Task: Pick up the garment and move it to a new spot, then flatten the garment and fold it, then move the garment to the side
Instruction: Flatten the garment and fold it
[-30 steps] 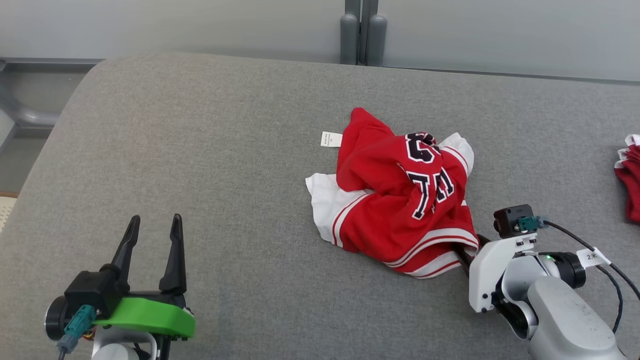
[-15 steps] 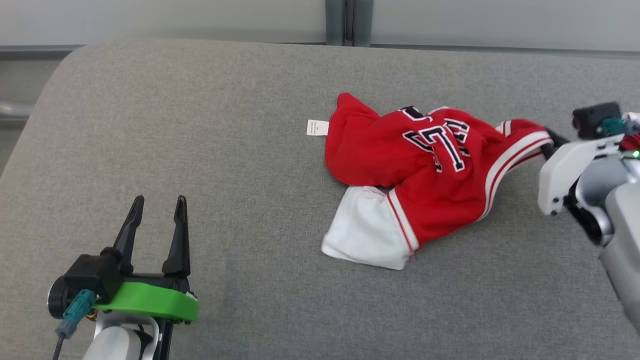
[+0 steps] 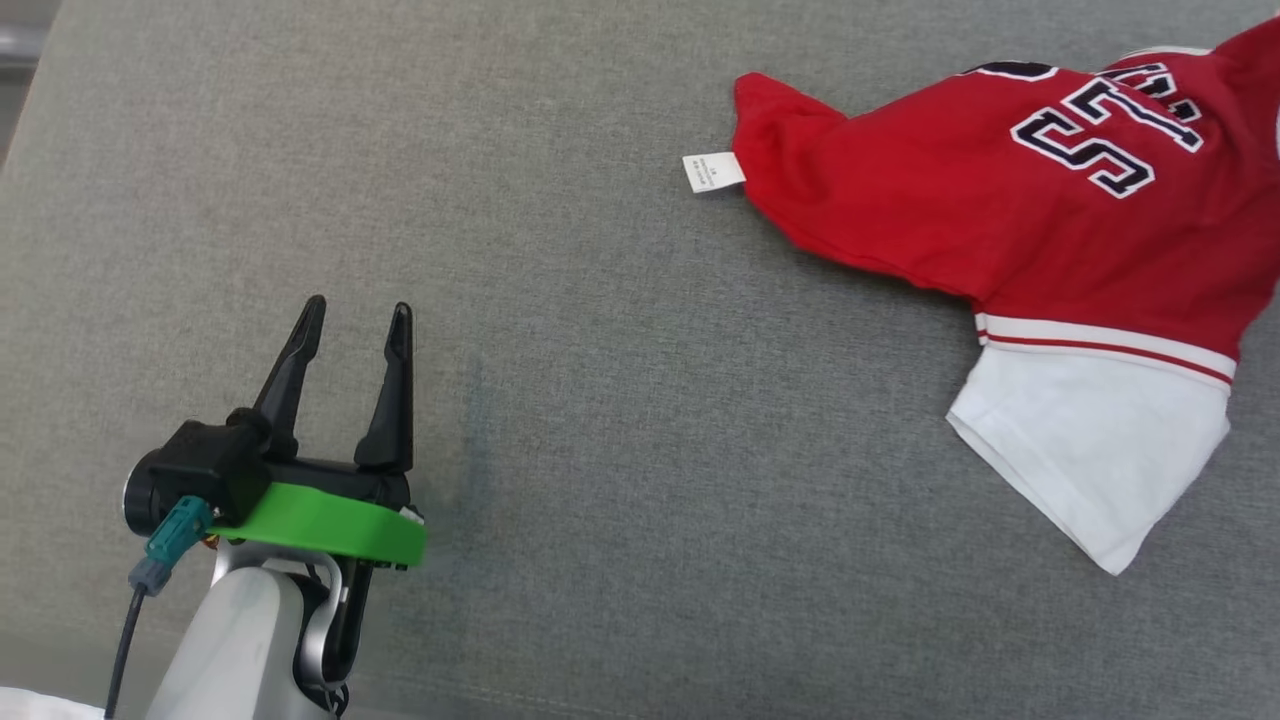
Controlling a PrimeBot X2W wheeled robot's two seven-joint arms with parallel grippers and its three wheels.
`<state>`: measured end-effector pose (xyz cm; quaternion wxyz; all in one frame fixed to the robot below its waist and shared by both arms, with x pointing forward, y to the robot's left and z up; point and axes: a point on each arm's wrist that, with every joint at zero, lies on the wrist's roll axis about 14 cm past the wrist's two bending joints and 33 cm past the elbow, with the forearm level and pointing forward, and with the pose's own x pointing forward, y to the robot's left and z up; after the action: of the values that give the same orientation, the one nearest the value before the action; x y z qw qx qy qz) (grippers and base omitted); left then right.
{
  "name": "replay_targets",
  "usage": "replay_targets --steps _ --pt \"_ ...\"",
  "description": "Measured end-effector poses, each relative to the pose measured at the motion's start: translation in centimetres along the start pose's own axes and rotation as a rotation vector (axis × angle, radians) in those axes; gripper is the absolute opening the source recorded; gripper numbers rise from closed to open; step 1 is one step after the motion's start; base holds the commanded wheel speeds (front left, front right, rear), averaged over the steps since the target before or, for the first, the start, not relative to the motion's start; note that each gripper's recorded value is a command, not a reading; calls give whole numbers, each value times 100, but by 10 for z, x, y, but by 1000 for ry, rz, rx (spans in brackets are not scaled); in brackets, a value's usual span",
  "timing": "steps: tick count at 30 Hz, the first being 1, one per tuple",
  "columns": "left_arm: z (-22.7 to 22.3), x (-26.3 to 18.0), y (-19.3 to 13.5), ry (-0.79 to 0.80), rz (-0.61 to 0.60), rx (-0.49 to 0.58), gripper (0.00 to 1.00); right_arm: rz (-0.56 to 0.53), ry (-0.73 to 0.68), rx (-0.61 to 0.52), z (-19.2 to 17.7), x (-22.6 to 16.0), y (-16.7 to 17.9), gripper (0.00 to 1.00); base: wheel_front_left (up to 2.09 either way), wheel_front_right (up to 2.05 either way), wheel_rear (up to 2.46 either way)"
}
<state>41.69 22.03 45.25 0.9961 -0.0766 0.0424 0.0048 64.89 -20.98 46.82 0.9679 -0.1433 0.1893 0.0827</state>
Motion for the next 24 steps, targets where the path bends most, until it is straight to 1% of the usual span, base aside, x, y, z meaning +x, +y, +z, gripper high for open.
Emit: replay_targets --steps 1,4,6,9,13,17,19,21,24 --pt "-3 -1 4 9 13 6 100 8 5 11 -5 8 6 100 0 0 0" --pt "-6 -5 15 23 45 13 100 62 10 1 -14 21 37 100 0 0 0" --pt "-6 -8 18 24 52 21 100 90 3 -21 -15 21 52 100 0 0 0" --pt "-3 -12 20 17 58 28 100 102 -49 -45 -5 16 58 100 0 0 0" --pt "-1 -24 21 13 66 24 100 144 -174 -52 23 1 78 100 0 0 0" --pt "3 -35 21 2 72 18 100 155 -276 -43 42 -24 81 100 0 0 0" --pt "4 -41 19 -2 74 16 100 156 -299 -46 47 -40 80 100 0 0 0" --pt "6 -46 16 -7 66 14 100 151 -266 -55 39 -54 77 100 0 0 0" --pt "15 -46 3 -32 29 8 100 128 -216 -64 24 -79 65 100 0 0 0"
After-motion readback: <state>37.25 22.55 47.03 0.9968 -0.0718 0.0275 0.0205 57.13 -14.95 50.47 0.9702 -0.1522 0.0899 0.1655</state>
